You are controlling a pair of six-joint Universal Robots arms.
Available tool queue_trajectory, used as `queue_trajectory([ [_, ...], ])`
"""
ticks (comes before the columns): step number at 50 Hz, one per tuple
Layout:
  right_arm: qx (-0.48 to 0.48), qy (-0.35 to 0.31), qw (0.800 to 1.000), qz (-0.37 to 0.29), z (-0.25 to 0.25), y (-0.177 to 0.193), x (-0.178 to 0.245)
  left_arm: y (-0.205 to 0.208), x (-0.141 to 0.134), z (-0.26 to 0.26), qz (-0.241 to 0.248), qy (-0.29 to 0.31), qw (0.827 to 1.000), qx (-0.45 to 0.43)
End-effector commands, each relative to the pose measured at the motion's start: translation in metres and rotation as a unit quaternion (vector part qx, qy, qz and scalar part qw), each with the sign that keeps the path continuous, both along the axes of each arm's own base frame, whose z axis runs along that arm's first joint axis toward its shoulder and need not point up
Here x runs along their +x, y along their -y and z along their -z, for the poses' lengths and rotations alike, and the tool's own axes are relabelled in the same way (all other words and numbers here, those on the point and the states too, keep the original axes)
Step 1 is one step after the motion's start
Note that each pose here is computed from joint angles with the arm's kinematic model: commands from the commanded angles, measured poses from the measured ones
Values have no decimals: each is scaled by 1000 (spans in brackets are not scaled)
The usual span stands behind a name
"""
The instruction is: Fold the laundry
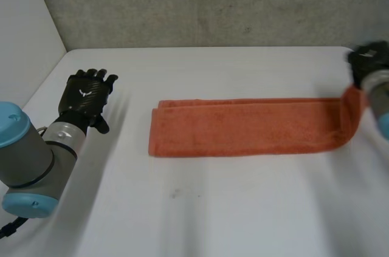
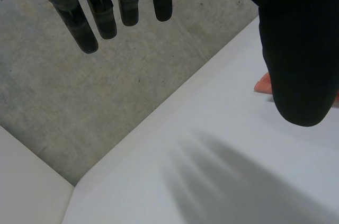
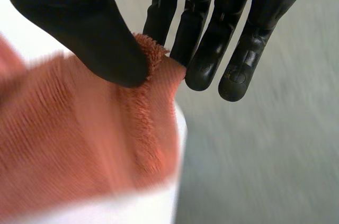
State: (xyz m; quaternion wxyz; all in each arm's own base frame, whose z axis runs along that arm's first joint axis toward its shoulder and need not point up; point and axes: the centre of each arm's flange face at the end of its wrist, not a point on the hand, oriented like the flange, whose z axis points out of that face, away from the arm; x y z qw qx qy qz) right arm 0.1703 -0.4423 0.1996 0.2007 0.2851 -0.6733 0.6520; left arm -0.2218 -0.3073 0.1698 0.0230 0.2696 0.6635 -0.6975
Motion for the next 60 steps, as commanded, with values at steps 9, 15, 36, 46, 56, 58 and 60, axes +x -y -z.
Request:
queue_trajectory([
  [9, -11, 14, 901, -434, 41, -181, 245, 1, 2, 1, -3, 0, 1000, 2],
  [15, 33, -9, 879, -475, 82, -217, 260, 0, 3, 2, -2, 1, 1000, 4],
  [36, 163, 196, 955, -153, 39, -125, 107, -4, -3, 3, 8, 1, 1000, 5],
  [46, 231, 202, 942, -134, 69, -123, 73, -7, -7, 6, 14, 3, 1000, 9],
  [56, 168, 185, 959, -137, 65, -94, 75, -10, -8, 6, 18, 4, 1000, 10],
  [58, 147, 171, 964, -142, 56, -90, 80, -10, -8, 6, 18, 4, 1000, 9],
  [60, 128, 158, 967, -151, 47, -88, 87, -10, -8, 5, 17, 4, 1000, 8],
])
